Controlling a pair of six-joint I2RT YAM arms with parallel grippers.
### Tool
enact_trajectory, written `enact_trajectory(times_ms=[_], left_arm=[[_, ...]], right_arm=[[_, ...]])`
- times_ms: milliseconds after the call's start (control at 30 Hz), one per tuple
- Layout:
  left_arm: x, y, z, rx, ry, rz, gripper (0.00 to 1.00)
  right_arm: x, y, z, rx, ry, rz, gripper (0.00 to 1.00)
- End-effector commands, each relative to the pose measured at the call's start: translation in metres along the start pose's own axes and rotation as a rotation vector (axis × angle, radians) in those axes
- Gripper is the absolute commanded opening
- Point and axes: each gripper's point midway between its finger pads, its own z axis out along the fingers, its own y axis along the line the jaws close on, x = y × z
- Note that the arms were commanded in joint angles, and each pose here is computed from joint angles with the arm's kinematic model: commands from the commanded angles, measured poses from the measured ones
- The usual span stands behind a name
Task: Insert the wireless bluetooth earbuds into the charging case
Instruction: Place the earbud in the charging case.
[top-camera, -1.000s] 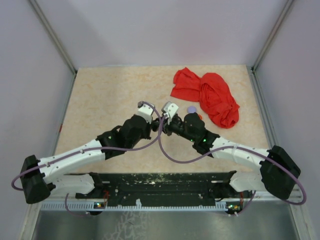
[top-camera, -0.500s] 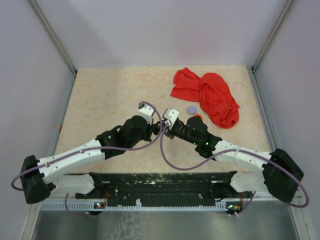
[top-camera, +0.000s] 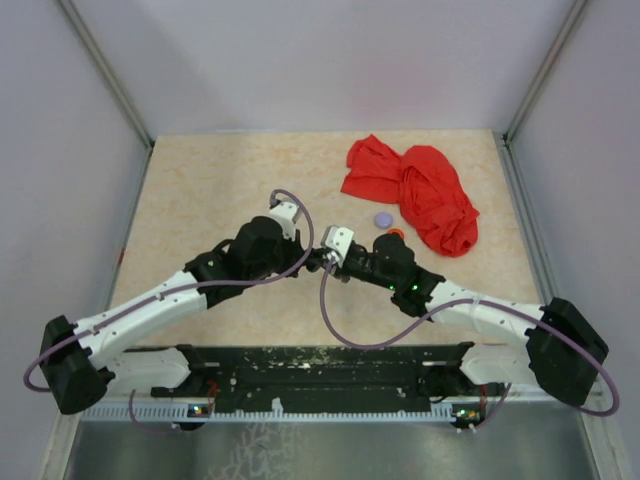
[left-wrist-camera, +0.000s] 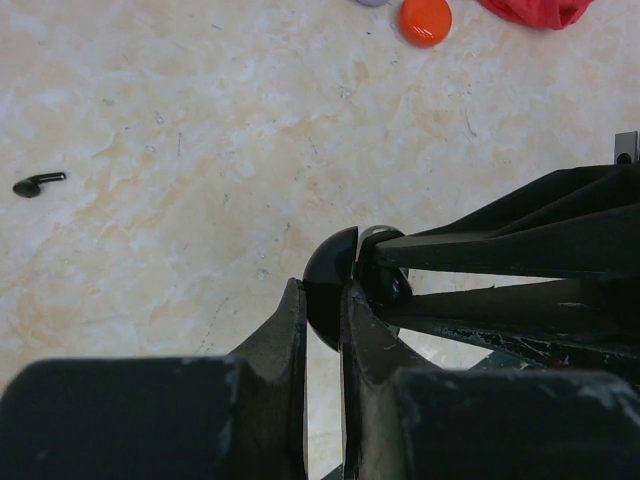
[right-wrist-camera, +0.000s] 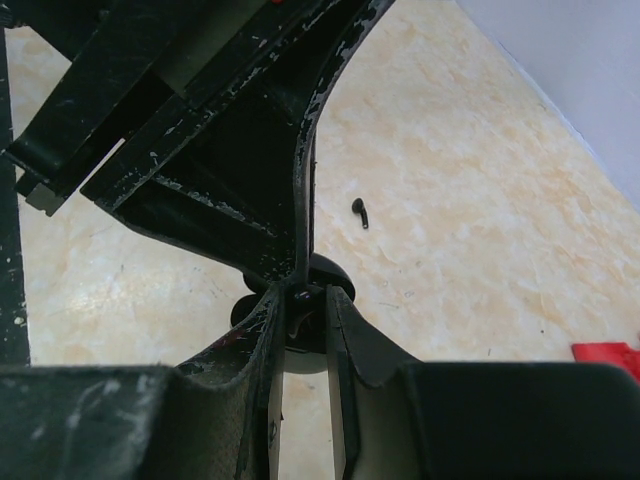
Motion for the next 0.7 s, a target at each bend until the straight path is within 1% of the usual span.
enact_trajectory(times_ms=[0, 233, 333, 400, 467, 600, 667], left_arm=[[-0.029, 0.0, -0.005, 0.037, -0.059, -0.045, 0.01], [-0.027, -0.003, -0.006, 0.064, -0.054, -0.026, 0.01], [-0.026, -0.006, -0.006, 0.085, -0.052, -0.016, 0.01], [-0.026, -0.007, -0.006, 0.09, -0.053, -0.012, 0.01], [-0.025, -0.007, -0.005, 0.092, -0.05, -0.01, 0.01], [-0.02, -0.004, -0.001, 0.074, -0.03, -0.008, 0.01], [-0.014, 0.001, 0.002, 0.051, -0.015, -0.007, 0.01]], right_arm=[[-0.006, 0.013, 0.002, -0.075, -0.004, -0.008, 0.06], [-0.003, -0.005, 0.006, 0.021, 0.038, 0.024, 0.1], [-0.004, -0.012, 0.008, 0.052, 0.052, 0.042, 0.17], [-0.003, -0.013, 0.009, 0.057, 0.06, 0.048, 0.19], [-0.003, -0.013, 0.01, 0.058, 0.064, 0.059, 0.24], [-0.01, -0.015, 0.011, 0.061, 0.06, 0.081, 0.42], [-0.017, -0.016, 0.01, 0.064, 0.052, 0.088, 0.48]])
